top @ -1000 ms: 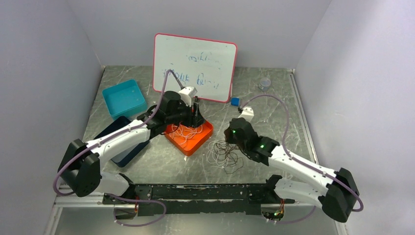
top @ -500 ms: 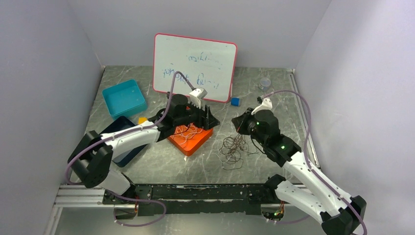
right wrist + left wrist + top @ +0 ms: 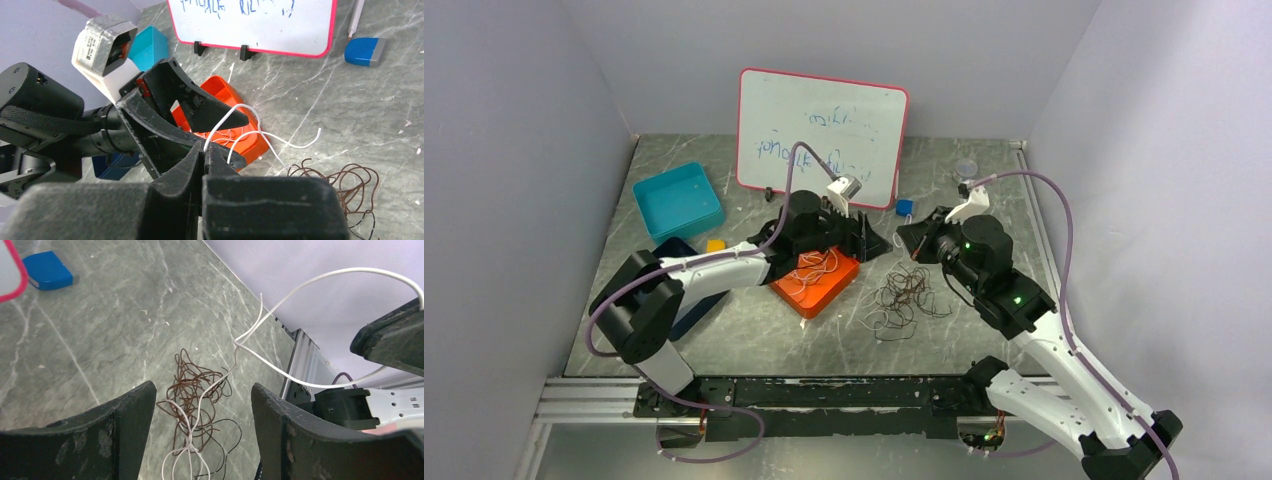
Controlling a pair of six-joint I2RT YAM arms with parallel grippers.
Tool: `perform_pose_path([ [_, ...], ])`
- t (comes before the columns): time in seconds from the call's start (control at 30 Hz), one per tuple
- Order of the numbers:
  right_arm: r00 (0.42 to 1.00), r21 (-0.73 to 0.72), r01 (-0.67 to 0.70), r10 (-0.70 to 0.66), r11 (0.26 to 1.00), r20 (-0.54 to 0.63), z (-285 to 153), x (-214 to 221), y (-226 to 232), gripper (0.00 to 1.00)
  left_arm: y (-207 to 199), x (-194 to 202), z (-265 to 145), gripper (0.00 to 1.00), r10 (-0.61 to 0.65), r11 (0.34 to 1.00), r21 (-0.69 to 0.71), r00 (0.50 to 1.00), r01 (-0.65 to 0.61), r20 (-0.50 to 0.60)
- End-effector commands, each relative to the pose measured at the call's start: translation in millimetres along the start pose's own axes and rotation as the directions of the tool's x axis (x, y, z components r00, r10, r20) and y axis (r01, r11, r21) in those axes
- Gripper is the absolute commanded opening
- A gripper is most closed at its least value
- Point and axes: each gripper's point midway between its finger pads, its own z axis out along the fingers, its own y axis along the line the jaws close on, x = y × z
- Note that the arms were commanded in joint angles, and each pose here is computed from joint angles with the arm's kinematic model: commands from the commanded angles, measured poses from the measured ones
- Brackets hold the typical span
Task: Untangle the cables
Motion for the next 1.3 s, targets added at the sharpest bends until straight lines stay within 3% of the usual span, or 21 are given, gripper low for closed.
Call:
perform_pose_path([
  [0.0, 0.999, -0.03, 0.002, -0.001, 1.0, 0.037, -6, -19, 11, 0.0, -28, -19, 13, 0.75, 0.03, 0.993, 0.112, 0.998, -0.036, 0.054],
  [0.3, 0.997, -0.032, -0.032, 0.034, 0.999, 0.071, -10, -37, 21, 0.0, -27, 14, 25, 0.73, 0.037, 0.991, 0.125, 0.999, -0.038, 0.004],
  [0.53, 0.994, -0.063, -0.038, 0.044, 0.997, 0.097, -15, -51, 31, 0.0, -29, 48, 47, 0.62, -0.002, 0.985, 0.172, 0.998, 0.012, -0.062],
  [0.83, 0.978, -0.047, 0.02, -0.01, 0.999, 0.207, -40, -99, 43, 0.0, -20, 96, 56, 0.5, -0.047, 0.986, 0.152, 0.987, 0.071, -0.156],
  [1.27, 0.9, -0.019, 0.128, -0.108, 0.992, 0.421, -79, -192, 73, 0.0, -16, 145, 68, 0.44, -0.046, 0.99, 0.117, 0.962, 0.08, -0.269],
])
